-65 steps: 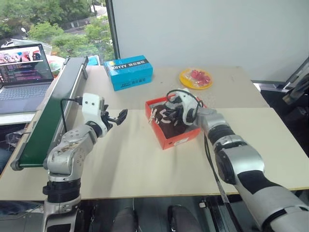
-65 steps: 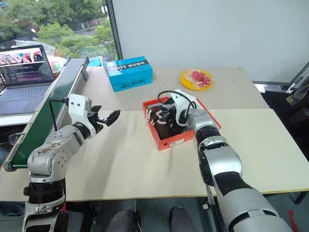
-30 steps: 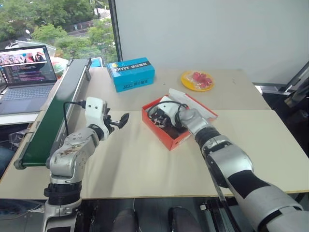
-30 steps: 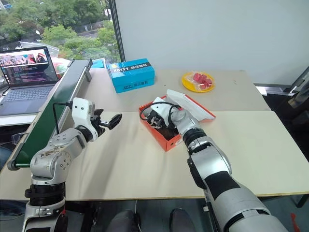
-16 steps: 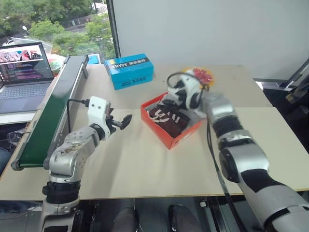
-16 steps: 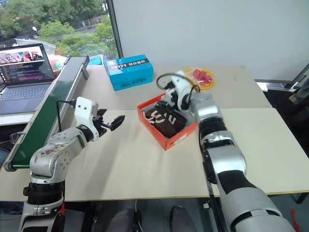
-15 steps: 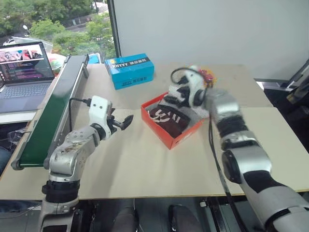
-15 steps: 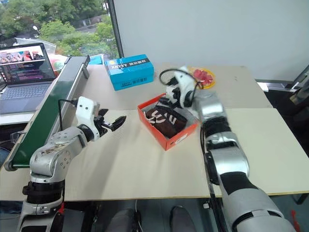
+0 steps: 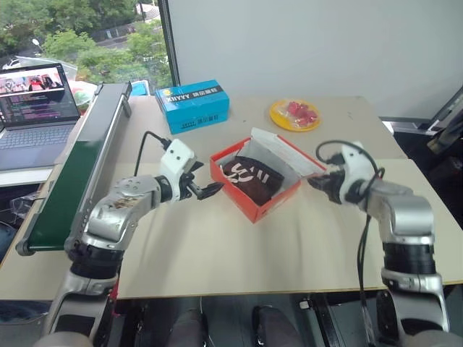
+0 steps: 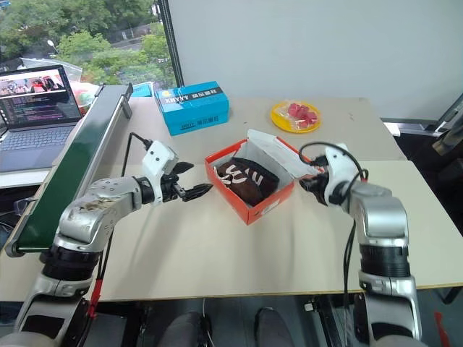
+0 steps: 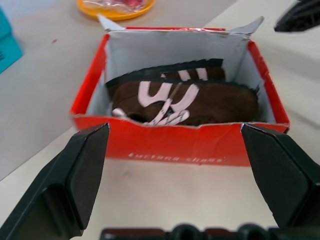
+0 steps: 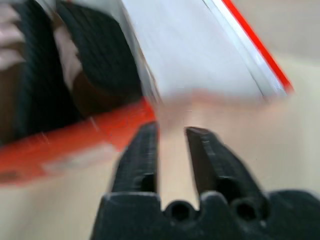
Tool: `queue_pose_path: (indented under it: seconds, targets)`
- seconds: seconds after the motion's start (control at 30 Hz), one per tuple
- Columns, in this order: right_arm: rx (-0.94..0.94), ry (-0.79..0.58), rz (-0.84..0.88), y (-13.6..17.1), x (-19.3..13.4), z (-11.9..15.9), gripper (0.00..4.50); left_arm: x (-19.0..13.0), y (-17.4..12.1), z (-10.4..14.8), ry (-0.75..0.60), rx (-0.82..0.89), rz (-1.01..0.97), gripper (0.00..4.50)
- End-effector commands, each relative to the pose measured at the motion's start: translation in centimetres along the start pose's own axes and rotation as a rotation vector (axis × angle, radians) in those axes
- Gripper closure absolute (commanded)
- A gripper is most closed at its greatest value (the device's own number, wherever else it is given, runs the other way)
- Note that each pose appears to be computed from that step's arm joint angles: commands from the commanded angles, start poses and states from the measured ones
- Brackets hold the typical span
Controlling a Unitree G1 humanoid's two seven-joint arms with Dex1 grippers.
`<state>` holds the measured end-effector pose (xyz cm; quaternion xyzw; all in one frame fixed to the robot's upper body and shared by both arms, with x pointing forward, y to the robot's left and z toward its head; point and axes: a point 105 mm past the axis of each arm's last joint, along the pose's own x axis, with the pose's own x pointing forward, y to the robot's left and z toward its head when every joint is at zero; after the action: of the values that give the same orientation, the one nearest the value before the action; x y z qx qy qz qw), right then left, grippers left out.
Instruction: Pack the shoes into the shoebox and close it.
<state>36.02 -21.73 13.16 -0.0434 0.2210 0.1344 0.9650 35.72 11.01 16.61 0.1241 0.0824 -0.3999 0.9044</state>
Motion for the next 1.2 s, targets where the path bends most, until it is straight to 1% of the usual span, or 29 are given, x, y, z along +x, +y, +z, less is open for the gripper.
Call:
queue_pose_path:
  seconds: [0.03,0.13,0.2,0.27,0.37,0.43,0.53,0.6,0.67,0.7,0.77,0.83,0.9,1.0,1.1,1.2]
  targets:
    - [-0.012,-0.065,-0.110,-1.0,-0.4,0.9,4.48,0.5,0.1,2.0,-0.053,0.053,-0.012,0.00]
    - [-0.049,-0.090,-0.206,-2.4,0.9,1.3,4.48,0.7,-0.1,2.6,-0.063,0.064,-0.028,0.00]
    - [-0.041,-0.110,-0.230,-2.9,2.1,1.7,4.48,0.6,-0.1,2.9,-0.064,0.072,-0.034,0.00]
    - [-0.044,-0.080,-0.225,-3.0,3.6,1.0,4.48,0.4,-0.2,3.2,-0.063,0.085,-0.039,0.00]
    - [-0.034,-0.038,-0.175,-2.4,5.5,-0.3,4.48,0.0,0.0,3.6,-0.066,0.095,-0.026,0.00]
    - [-0.032,-0.030,-0.162,-2.2,6.5,-0.6,4.48,-0.3,0.1,3.7,-0.066,0.097,-0.016,0.00]
    - [0.034,-0.024,-0.134,-1.8,8.2,-1.2,4.48,-0.7,0.2,3.8,-0.064,0.099,-0.001,0.00]
    - [0.053,-0.045,-0.129,-1.8,8.7,-1.1,4.48,-0.8,0.2,3.7,-0.062,0.099,0.004,0.00]
    - [0.080,-0.127,-0.148,-1.9,9.1,-0.3,4.48,-1.1,0.2,3.6,-0.058,0.096,0.019,0.00]
    - [0.076,-0.131,-0.175,-2.3,9.1,-0.4,4.48,-1.3,0.2,3.6,-0.057,0.094,0.025,0.00]
    - [0.091,-0.174,-0.226,-3.1,8.9,0.3,4.48,-1.5,0.2,3.6,-0.055,0.091,0.030,0.00]
    - [0.131,-0.259,-0.254,-3.7,8.4,1.7,4.48,-1.6,0.2,3.5,-0.053,0.087,0.036,0.00]
    - [0.144,-0.378,-0.290,-4.6,7.3,3.7,4.48,-1.7,0.2,3.4,-0.049,0.083,0.041,0.00]
    - [0.098,-0.449,-0.330,-5.3,6.0,5.3,4.48,-1.8,0.1,3.2,-0.041,0.083,0.043,0.00]
    - [0.073,-0.546,-0.322,-4.9,4.7,7.6,4.48,-1.7,0.0,3.2,-0.039,0.082,0.037,0.00]
    - [0.074,-0.623,-0.228,-3.2,3.7,9.3,4.48,-1.5,-0.1,3.1,-0.037,0.083,0.033,0.00]
